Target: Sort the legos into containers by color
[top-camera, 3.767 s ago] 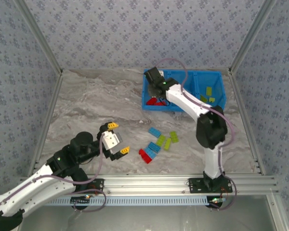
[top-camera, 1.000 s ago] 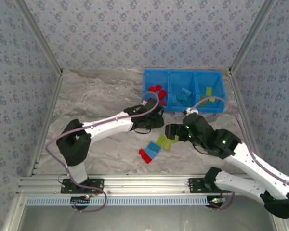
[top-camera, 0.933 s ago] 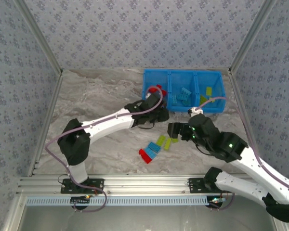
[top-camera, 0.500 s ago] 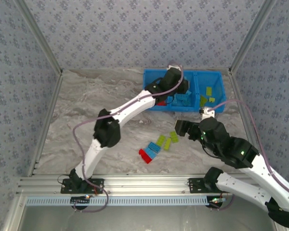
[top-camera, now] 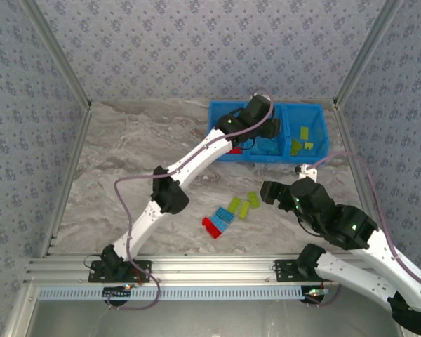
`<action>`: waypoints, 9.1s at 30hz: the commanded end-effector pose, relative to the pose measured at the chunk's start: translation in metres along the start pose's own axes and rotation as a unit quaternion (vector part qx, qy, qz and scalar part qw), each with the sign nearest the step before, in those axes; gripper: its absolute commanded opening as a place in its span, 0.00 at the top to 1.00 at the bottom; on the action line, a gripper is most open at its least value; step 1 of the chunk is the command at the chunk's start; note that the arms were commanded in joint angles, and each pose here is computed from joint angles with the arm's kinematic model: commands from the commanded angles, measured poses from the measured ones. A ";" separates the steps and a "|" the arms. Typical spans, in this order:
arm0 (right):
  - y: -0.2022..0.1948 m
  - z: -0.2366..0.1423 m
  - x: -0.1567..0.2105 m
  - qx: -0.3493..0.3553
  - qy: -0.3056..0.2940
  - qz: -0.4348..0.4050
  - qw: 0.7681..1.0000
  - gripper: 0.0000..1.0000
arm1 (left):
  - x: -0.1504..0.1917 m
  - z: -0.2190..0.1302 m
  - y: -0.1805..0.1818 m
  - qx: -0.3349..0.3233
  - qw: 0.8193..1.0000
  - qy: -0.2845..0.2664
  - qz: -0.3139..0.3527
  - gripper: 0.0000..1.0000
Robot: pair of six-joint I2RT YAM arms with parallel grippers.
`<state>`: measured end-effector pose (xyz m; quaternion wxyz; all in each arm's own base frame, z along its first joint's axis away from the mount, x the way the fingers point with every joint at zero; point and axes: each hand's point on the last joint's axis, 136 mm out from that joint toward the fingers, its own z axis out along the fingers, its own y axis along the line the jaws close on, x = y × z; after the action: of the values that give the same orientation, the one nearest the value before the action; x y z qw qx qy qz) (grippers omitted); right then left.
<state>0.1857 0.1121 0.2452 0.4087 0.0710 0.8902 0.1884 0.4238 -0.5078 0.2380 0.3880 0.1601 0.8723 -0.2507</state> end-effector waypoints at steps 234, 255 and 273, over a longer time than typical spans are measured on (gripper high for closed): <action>-0.049 0.176 0.118 0.178 0.247 -0.102 0.947 0.68 | 0.221 -0.316 0.087 0.222 0.971 0.065 0.065 0.01; -0.150 0.162 -0.145 0.206 0.017 0.103 0.973 0.68 | 0.177 -0.303 0.074 0.208 0.976 -0.059 0.003 0.01; -0.126 0.171 -0.171 0.168 0.061 0.107 0.978 0.43 | 0.216 -0.261 0.102 0.074 0.990 0.052 -0.106 0.01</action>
<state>0.4586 -0.0290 0.1882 0.3068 0.2513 0.9167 0.0482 0.1721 -0.2489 0.1721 0.2836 0.1087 0.8910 -0.3373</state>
